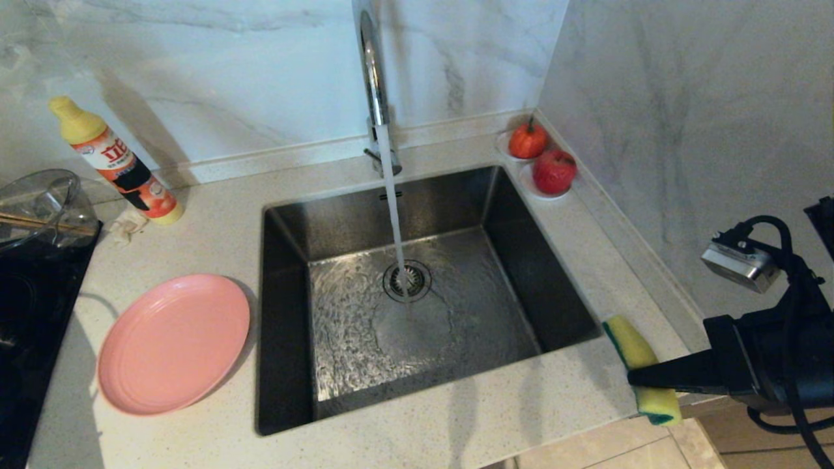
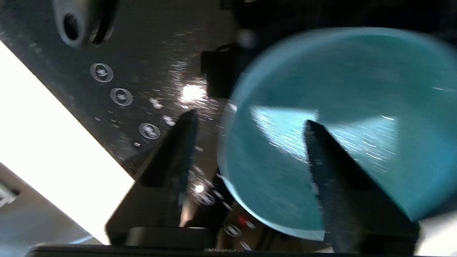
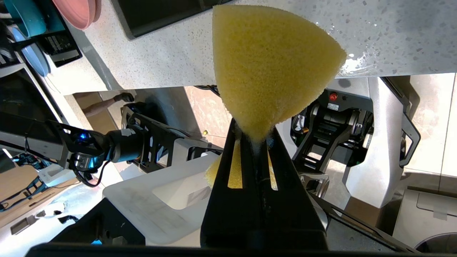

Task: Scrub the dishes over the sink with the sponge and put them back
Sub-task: Place the bowl on the table

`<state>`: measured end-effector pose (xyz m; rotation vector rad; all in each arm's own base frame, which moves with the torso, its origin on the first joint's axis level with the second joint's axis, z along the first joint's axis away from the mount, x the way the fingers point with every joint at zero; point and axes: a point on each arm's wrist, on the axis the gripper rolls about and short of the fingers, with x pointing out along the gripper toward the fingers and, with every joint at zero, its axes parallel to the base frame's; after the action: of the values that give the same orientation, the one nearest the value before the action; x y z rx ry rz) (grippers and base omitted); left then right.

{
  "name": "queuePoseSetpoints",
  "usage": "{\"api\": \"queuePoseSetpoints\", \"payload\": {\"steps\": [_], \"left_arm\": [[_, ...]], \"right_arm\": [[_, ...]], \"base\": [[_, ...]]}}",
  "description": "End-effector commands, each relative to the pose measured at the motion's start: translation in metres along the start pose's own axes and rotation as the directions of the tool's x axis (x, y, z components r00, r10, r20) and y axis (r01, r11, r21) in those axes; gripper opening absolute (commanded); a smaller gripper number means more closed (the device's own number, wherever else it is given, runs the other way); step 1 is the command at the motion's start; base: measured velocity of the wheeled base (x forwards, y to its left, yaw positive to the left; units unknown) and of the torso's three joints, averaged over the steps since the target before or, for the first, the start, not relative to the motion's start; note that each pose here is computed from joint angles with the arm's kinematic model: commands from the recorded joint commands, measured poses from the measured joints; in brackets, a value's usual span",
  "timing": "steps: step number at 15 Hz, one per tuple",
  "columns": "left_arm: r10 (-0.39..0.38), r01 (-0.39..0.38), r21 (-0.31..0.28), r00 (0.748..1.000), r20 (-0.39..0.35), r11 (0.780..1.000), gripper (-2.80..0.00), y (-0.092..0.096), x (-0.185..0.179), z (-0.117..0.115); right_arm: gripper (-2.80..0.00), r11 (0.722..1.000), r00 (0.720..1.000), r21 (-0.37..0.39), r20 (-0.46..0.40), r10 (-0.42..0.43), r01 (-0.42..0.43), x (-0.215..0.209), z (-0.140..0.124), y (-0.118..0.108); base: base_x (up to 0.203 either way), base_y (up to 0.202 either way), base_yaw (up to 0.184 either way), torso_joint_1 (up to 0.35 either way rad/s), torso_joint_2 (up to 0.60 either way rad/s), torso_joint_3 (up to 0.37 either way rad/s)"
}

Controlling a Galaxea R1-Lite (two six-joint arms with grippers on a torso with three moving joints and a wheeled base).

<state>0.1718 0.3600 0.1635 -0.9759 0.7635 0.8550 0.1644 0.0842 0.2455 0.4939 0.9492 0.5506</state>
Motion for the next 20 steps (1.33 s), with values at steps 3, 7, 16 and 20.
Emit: {"api": "queuePoseSetpoints", "payload": {"steps": [3, 7, 16, 20], "left_arm": [[-0.133, 0.130, 0.039, 0.989, 0.064, 0.991, -1.15, -0.026, -0.067, 0.002], [-0.207, 0.194, 0.125, 0.974, 0.094, 0.973, -2.80, -0.056, -0.118, -0.018], [-0.261, 0.281, 0.390, 0.960, -0.105, 0.877, -2.80, -0.114, -0.135, -0.076], [-0.257, 0.357, 0.501, 0.931, -0.259, 0.789, -2.80, -0.145, -0.123, -0.116]], "right_arm": [[-2.80, 1.000, 1.000, 0.010, -0.018, -0.008, 0.008, 0.003, -0.004, -0.003], [-2.80, 1.000, 1.000, 0.011, -0.022, -0.011, 0.011, 0.004, -0.003, -0.004], [-2.80, 0.999, 0.999, 0.026, -0.037, -0.032, 0.033, 0.010, -0.003, -0.009], [-2.80, 0.998, 0.998, 0.033, -0.041, -0.042, 0.044, 0.014, 0.000, -0.010]], "base": [[0.000, 0.000, 0.000, 0.000, 0.00, 0.000], [0.000, 0.000, 0.000, 0.000, 0.00, 0.000], [0.000, 0.000, 0.000, 0.000, 0.00, 0.000], [0.000, 0.000, 0.000, 0.000, 0.00, 0.000]]}}
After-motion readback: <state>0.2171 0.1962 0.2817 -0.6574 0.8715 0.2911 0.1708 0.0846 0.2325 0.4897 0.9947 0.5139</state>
